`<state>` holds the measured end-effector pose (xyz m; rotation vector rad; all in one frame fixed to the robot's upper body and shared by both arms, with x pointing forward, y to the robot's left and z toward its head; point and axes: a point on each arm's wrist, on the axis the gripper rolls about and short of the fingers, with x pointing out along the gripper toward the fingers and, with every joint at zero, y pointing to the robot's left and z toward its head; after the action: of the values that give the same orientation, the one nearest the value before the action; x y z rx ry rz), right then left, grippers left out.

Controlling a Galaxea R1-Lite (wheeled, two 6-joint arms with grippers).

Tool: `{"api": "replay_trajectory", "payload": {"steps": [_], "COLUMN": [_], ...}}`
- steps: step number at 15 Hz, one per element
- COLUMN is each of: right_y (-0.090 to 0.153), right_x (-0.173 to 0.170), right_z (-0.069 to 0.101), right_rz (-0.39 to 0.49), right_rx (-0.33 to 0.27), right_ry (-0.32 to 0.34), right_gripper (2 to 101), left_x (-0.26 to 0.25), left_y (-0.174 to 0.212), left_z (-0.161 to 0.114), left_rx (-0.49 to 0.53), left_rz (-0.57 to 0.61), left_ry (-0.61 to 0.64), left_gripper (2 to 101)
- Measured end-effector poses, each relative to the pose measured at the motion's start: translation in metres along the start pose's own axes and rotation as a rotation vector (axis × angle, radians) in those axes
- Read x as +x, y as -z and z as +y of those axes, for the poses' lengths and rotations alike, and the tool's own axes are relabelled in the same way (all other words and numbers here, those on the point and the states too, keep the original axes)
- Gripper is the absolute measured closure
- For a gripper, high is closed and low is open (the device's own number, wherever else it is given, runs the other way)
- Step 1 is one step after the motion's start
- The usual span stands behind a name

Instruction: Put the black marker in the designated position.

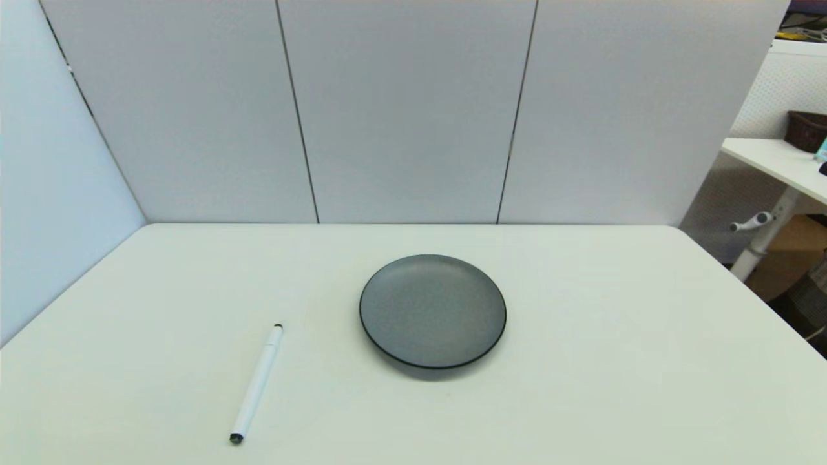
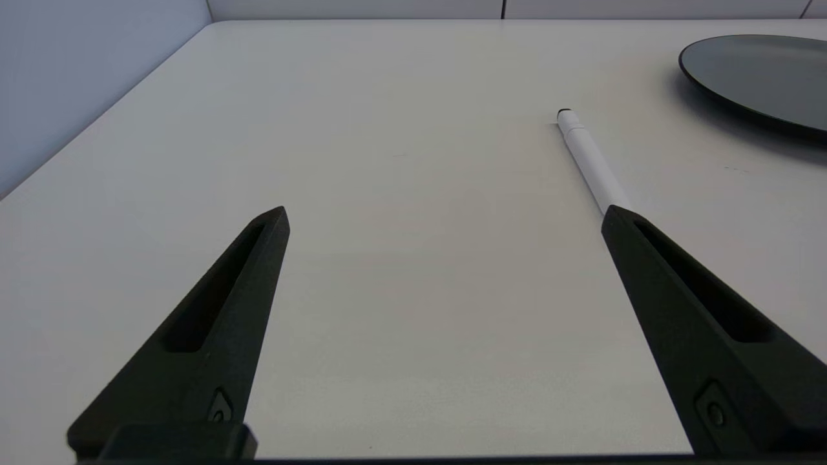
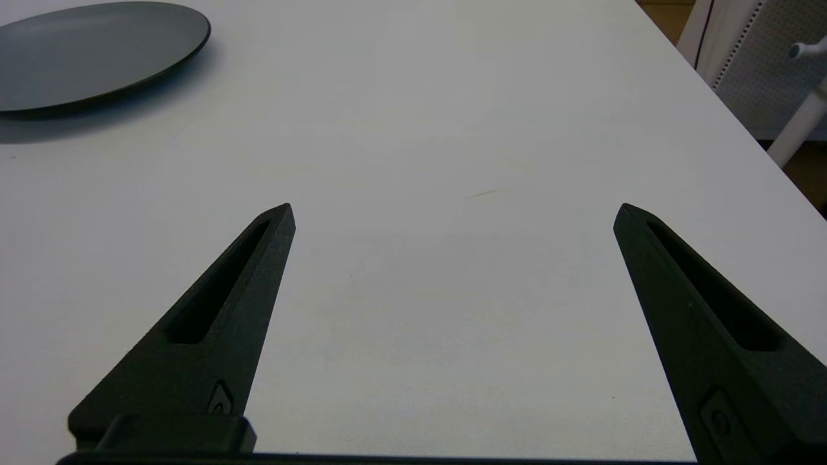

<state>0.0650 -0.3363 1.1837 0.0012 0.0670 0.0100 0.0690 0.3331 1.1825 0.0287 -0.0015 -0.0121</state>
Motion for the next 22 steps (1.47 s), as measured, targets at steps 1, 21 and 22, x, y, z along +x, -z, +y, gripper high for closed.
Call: {"api": "replay_trajectory", "payload": {"steps": [1,21,22], "right_y": [0.0,0.0,0.0], "right_x": [0.0,0.0,0.0], "right_z": [0.0,0.0,0.0], "right_rz": [0.0,-0.001,-0.001], "right_rx": [0.0,0.001,0.001], "right_ry": [0.0,0.0,0.0], "right_gripper": [4.6,4.6,4.6], "left_x": [0.0,0.148,0.162], "left_y": [0.0,-0.202,-0.196], "left_z": [0.0,-0.027,-0.037], "left_rx": [-0.001,0.024,0.0], "left_rz": [0.0,0.251,0.316], "left_ry": [-0.001,0.273,0.301], "left_gripper": [5.4,5.4,5.4]}}
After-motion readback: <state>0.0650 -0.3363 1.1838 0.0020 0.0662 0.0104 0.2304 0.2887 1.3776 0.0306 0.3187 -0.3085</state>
